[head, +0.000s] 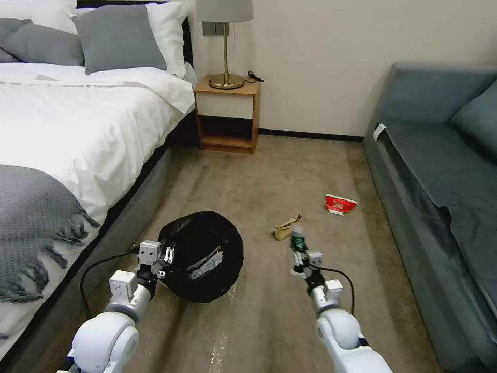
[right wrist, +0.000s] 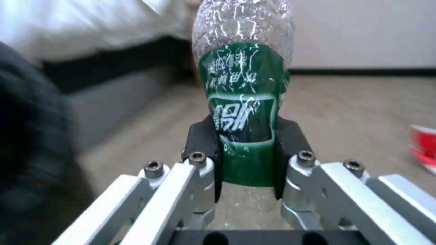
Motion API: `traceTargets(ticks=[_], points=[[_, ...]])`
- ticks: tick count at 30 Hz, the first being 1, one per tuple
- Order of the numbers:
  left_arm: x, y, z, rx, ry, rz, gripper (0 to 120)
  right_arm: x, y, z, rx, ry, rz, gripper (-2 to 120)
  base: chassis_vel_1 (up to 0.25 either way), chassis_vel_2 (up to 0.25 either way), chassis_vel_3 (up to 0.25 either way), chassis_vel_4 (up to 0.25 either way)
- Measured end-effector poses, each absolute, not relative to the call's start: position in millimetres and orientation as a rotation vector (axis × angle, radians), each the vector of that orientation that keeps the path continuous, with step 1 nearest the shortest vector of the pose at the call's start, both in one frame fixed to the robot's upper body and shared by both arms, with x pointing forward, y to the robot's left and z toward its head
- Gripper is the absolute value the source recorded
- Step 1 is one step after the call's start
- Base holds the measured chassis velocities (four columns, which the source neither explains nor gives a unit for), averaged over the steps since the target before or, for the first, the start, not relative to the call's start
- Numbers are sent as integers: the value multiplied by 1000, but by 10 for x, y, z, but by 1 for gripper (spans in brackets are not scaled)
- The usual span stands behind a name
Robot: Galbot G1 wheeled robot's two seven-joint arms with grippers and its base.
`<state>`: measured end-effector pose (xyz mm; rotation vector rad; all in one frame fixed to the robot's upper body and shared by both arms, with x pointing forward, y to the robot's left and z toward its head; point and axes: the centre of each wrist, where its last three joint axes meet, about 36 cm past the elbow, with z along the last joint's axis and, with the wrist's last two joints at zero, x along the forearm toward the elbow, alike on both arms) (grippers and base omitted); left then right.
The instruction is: Pick up the trash bin, then pick up the garbage on the floor and place it into the trash bin.
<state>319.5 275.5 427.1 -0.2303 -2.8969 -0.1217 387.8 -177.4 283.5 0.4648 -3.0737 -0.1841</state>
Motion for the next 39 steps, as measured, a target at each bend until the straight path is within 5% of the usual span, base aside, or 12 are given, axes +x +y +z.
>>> traceTargets(ticks=[12,28,39], points=[[3239,2773,4270,-222,-2904,-119,7,3899,-951,3367,957,-3015,-514,17,0,0,0,0],[3250,2759,4266,-293,-2927,-70,7,3764,-685,3032,1094,-2921,-398,19,0,0,0,0],[3246,2751,4261,-356,-2936,-65,7,3756,-677,2996,1037,-2931,-378,59,0,0,0,0]])
